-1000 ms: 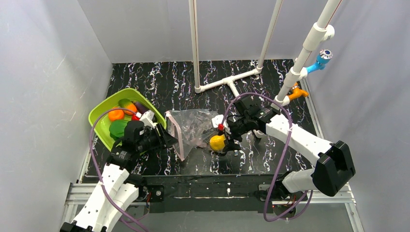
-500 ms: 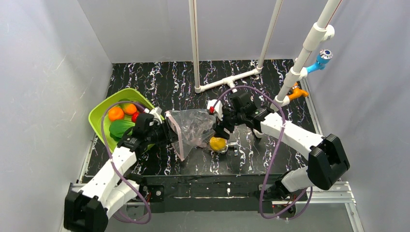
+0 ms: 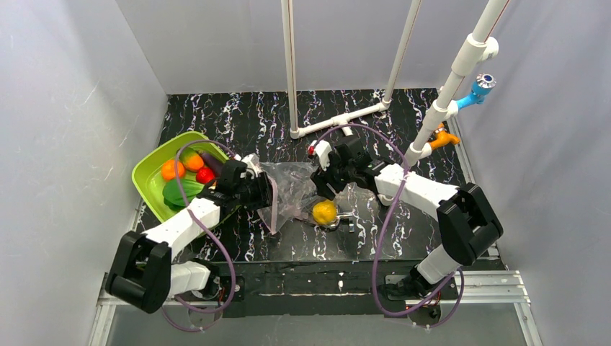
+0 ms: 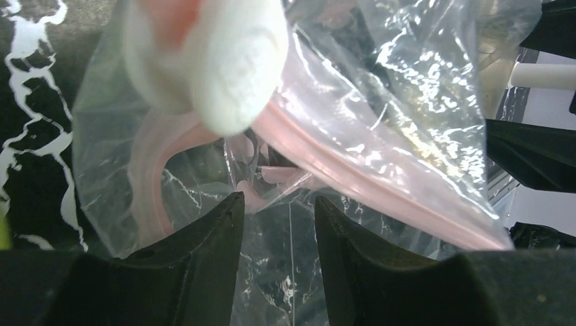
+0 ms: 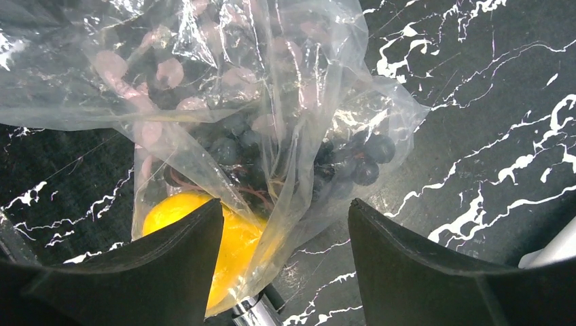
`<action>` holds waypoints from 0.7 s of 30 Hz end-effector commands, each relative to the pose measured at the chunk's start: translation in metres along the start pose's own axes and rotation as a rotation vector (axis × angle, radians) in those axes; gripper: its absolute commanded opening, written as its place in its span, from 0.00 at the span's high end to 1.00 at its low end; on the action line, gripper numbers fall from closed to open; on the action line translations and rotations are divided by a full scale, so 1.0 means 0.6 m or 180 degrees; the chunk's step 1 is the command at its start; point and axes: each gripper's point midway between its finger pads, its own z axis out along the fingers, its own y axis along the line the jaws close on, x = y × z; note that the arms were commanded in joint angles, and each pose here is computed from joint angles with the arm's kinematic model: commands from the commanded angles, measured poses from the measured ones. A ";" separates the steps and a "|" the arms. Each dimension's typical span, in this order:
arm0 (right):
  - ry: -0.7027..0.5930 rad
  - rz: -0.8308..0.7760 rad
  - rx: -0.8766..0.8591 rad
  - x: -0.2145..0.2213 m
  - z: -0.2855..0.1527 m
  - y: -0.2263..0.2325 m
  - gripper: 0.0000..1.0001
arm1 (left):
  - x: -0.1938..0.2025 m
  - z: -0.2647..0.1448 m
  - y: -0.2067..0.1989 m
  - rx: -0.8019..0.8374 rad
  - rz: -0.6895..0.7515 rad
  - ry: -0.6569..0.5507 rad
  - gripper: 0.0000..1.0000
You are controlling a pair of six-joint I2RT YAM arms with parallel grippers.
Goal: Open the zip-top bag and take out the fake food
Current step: Pick up the fake fruit from the zipper food storage bag.
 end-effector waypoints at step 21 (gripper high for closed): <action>-0.0400 -0.0492 -0.0784 -0.045 -0.085 0.064 0.28 | -0.007 0.064 -0.079 0.0751 0.0145 0.0022 0.46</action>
